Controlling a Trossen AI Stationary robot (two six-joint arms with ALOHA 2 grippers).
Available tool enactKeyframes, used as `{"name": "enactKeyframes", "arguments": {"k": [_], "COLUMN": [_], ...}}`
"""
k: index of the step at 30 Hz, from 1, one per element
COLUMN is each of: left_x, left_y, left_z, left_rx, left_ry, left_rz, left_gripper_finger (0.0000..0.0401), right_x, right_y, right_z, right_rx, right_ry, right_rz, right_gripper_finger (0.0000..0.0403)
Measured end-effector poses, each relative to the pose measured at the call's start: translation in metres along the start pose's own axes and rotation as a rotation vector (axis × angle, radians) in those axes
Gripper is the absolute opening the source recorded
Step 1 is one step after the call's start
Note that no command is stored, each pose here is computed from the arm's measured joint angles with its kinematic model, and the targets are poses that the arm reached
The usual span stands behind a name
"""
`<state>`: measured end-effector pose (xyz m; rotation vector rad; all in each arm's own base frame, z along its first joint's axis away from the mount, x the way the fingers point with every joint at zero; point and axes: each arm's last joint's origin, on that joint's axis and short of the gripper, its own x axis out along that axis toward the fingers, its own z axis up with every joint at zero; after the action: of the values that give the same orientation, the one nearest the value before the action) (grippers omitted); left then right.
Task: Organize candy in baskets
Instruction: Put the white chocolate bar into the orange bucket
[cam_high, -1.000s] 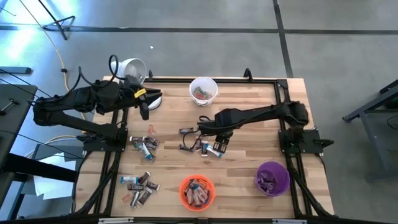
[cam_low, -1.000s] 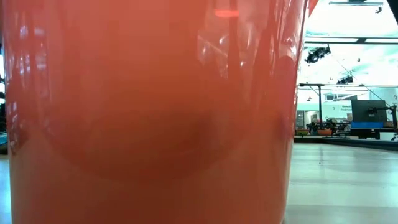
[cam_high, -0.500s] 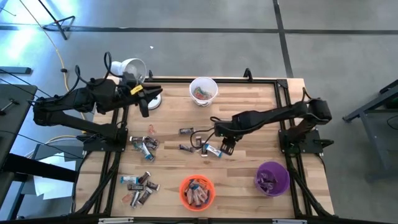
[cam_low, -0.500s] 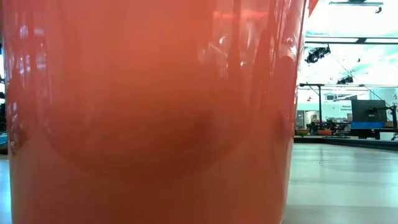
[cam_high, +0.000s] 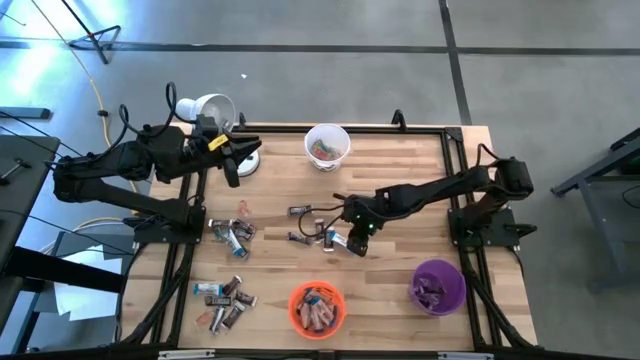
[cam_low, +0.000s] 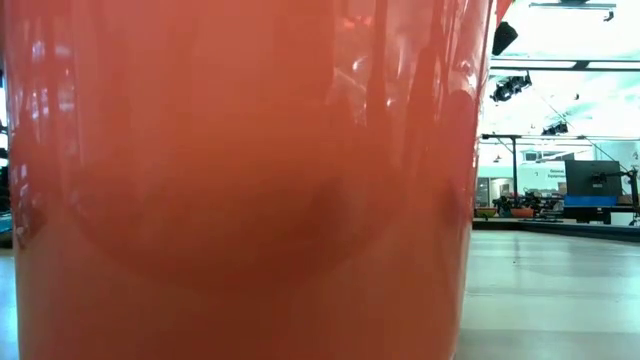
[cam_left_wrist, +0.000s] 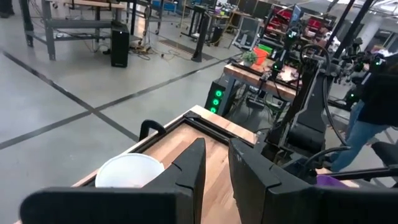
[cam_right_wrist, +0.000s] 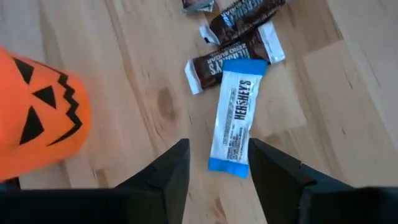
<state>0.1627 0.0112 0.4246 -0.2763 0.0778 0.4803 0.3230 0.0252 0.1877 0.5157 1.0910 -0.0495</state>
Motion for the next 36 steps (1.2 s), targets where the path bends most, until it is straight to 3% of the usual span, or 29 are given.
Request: {"name": "enactKeyframes", "arguments": {"k": [9,17,27,32,36], "left_x": [0.0,0.0,0.0,0.0,0.0], "left_y": [-0.001,-0.001,-0.002,-0.002,-0.002], "left_z": [-0.001,-0.001,-0.002,-0.002,-0.002], "left_rx": [0.002,0.013,0.016,0.028,0.046], "left_ry": [0.018,0.023,0.037,0.037,0.037], "left_rz": [-0.044,-0.045,-0.069,-0.069,-0.069], "left_gripper_finger": [0.0055,0.0055,0.0055,0.0055,0.0055], "right_x": [0.02,0.042,0.067,0.068,0.068], "right_y": [-0.004,-0.009,-0.018,-0.02,-0.02], "right_z": [0.002,0.001,-0.004,-0.004,-0.005], "right_rx": [-0.037,-0.033,-0.028,-0.026,-0.005], "right_ry": [0.003,0.026,0.056,0.033,0.03], "right_rz": [-0.02,-0.031,-0.135,-0.176,-0.191], "right_gripper_finger": [0.0209,0.0213,0.0213,0.02,0.0155]}}
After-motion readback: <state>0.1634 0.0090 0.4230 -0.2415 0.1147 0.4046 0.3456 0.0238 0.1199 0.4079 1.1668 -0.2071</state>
